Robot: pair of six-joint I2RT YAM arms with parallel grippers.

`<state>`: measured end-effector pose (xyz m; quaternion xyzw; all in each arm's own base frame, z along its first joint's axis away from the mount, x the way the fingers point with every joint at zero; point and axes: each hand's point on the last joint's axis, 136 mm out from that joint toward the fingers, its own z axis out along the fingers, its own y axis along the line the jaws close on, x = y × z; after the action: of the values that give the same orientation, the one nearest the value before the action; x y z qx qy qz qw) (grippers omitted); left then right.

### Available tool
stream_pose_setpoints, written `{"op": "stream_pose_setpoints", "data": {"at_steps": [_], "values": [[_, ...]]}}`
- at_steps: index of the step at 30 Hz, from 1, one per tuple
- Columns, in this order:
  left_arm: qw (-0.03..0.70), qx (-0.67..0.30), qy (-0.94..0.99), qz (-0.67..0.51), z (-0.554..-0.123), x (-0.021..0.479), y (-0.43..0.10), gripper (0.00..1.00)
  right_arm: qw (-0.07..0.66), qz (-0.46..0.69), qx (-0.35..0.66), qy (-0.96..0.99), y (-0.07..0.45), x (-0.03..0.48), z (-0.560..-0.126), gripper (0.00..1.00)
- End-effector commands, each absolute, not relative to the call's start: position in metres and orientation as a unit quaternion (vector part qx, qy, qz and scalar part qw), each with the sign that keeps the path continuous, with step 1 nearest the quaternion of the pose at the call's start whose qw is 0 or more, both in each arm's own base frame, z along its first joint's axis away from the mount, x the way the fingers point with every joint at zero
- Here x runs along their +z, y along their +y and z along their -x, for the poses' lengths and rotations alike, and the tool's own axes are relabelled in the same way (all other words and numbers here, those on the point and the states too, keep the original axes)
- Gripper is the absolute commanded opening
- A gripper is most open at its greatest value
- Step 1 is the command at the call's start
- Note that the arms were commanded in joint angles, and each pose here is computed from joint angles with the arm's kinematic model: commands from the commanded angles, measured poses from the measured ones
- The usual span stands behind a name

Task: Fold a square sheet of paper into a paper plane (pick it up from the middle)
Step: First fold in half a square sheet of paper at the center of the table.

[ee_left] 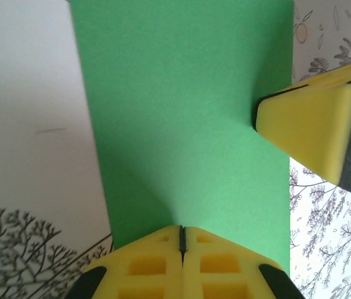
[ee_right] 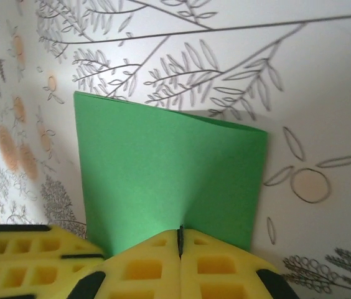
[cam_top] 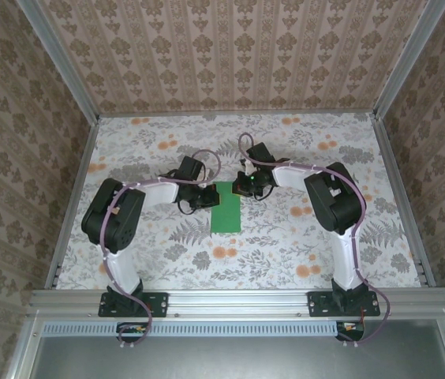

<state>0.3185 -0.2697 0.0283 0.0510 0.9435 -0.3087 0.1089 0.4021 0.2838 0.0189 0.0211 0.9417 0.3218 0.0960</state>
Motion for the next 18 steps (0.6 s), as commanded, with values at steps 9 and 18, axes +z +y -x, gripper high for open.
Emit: {"op": "stream_pose_setpoints", "data": {"at_steps": [9,18], "values": [[0.153,-0.313,0.937,-0.039,-0.280,0.077,-0.281,0.25,0.105,-0.150,0.215,0.959,0.217,-0.004,-0.363,0.00],[0.115,-0.367,0.922,-0.052,-0.225,0.076,-0.345,0.22,0.140,-0.168,0.268,0.938,0.209,0.032,-0.346,0.00]]}}
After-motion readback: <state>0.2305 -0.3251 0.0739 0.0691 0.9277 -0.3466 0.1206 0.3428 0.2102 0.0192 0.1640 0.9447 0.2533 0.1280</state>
